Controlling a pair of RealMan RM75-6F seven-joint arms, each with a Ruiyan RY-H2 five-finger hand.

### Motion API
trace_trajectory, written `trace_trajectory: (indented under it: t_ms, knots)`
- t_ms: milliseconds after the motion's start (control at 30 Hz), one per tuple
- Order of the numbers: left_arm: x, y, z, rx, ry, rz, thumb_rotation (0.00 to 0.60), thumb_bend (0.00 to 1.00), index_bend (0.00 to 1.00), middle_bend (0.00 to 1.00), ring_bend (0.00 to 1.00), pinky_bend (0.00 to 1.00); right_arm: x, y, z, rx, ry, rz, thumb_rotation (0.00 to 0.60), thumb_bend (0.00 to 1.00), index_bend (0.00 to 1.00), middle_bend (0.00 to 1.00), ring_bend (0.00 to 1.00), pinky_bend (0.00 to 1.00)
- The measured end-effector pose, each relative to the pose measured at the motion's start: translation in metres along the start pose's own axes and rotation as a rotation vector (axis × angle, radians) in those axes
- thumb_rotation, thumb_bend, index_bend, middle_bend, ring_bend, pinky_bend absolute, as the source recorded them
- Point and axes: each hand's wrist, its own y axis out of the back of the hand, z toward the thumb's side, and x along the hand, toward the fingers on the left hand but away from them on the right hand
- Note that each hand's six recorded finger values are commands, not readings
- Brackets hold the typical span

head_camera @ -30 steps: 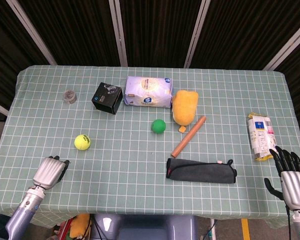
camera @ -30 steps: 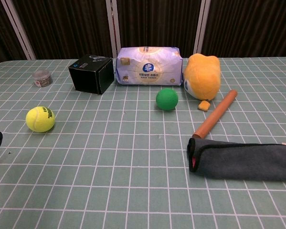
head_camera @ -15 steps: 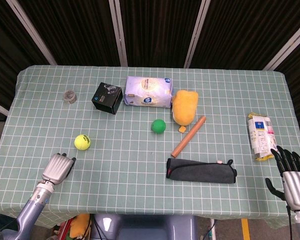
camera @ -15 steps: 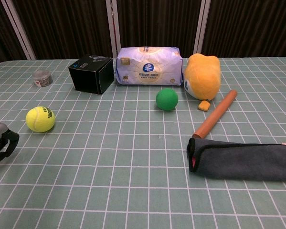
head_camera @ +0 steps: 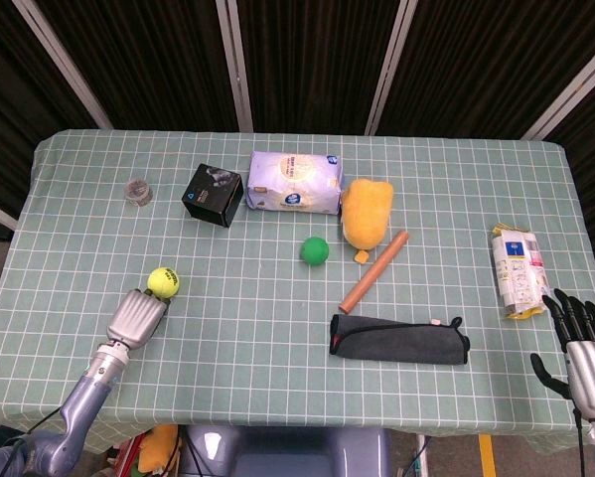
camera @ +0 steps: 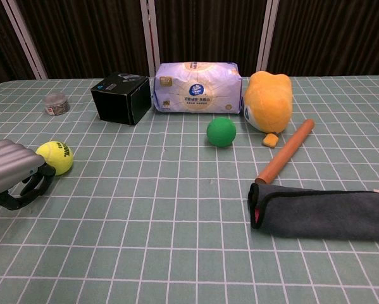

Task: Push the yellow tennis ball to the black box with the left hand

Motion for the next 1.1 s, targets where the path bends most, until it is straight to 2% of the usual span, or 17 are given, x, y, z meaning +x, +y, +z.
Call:
trace_trajectory:
  t_ms: [133,367,533,800,1100]
  knots:
    - [0.004,-0.001,0.002,0.011,0.001,-0.003,0.6,0.45,0.51,0.53,0.44,0.58,0.001,0.002,-0.002,-0.008,-0.005,-0.004,0.6,0.39,0.0,0.0,0.0,0.0]
    - [0.012,-0.002,0.0,0.044,0.001,-0.015,0.6,0.44,0.42,0.43,0.42,0.56,0.002,0.004,-0.002,-0.018,0.01,0.002,0.6,0.39,0.0,0.0,0.0,0.0]
    - [0.019,0.004,0.0,0.036,-0.005,-0.002,0.6,0.43,0.39,0.41,0.4,0.51,0.002,0.004,-0.002,-0.019,0.009,0.002,0.6,0.39,0.0,0.0,0.0,0.0]
    - [0.032,0.015,0.005,-0.006,-0.048,0.012,0.6,0.43,0.37,0.4,0.38,0.48,0.004,0.006,-0.005,-0.032,0.007,0.0,0.6,0.39,0.0,0.0,0.0,0.0]
    - [0.04,0.015,0.007,0.028,-0.066,0.001,0.6,0.43,0.37,0.4,0.38,0.47,0.007,0.01,-0.006,-0.038,0.009,-0.013,0.6,0.39,0.0,0.0,0.0,0.0]
